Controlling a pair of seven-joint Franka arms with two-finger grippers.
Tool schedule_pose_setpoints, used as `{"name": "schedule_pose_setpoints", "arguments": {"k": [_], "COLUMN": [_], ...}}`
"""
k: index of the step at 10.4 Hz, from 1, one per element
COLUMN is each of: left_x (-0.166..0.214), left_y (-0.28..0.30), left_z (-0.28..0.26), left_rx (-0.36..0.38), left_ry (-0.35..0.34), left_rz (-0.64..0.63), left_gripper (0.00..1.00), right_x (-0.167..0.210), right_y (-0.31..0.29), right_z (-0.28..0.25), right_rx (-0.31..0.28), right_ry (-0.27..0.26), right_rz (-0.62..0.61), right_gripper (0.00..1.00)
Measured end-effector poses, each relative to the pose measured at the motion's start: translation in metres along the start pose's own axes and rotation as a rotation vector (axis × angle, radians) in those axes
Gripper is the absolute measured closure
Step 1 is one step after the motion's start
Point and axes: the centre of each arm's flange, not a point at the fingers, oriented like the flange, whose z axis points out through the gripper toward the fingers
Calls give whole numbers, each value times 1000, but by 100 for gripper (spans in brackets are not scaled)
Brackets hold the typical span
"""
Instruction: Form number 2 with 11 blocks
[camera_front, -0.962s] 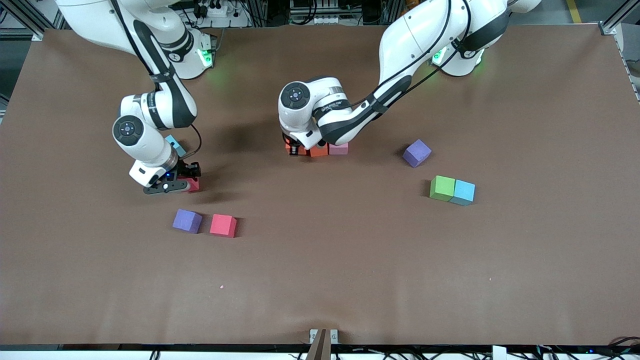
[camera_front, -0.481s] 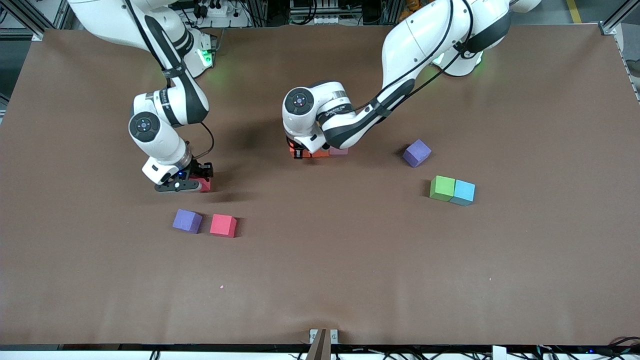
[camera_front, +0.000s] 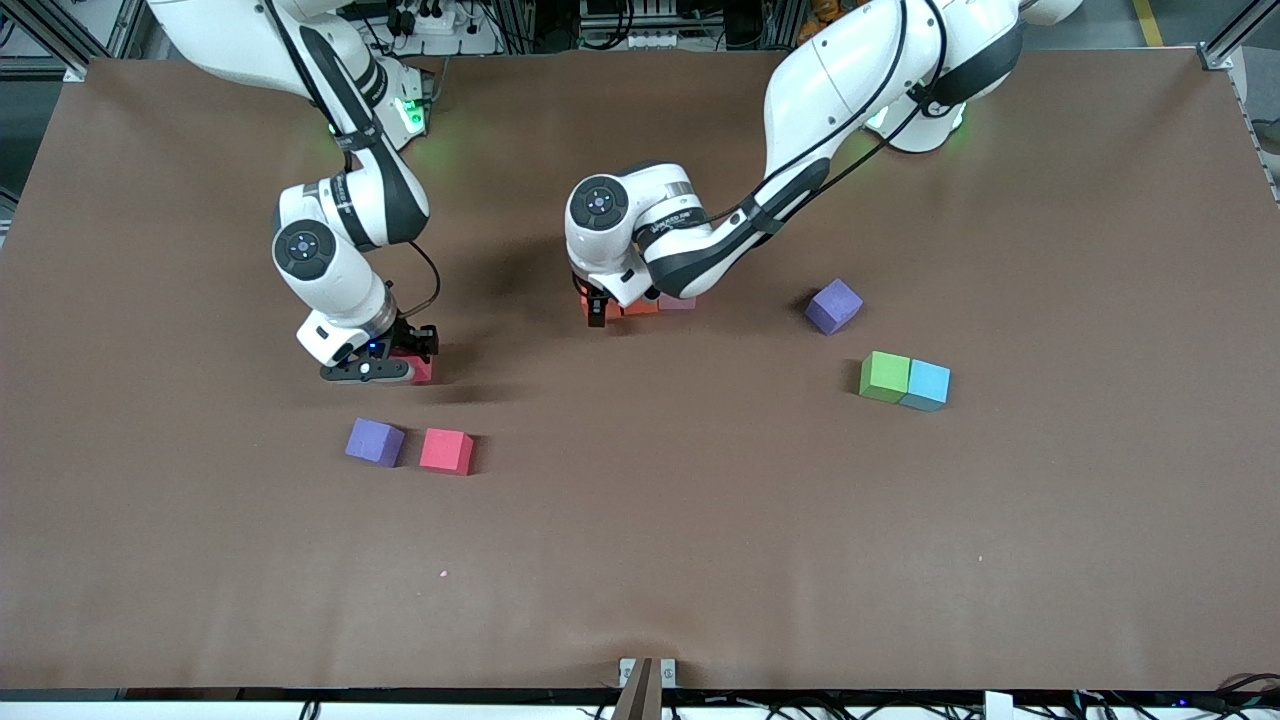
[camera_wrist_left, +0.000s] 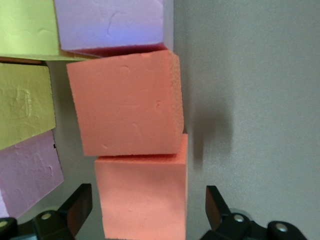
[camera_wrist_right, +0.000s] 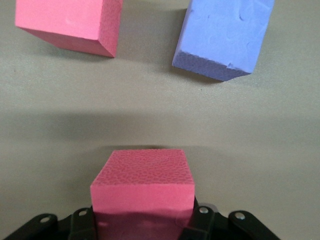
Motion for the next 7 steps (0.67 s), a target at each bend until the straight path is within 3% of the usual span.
{"name": "schedule_pose_setpoints", "arguments": {"k": [3,7], "left_x": [0,10], "left_y": [6,27], "left_z": [-15,-80], "left_rx": [-16,-12], "left_ry": [-14,-62], "left_rz": [-6,-14], "left_gripper": [0,0], "right_x": [0,0], "right_y": [-23,-65], "right_z": [-5,-17], "right_rx": [20,26], "right_ry": [8,-9], "right_rz": [39,58], "right_gripper": [41,41]}}
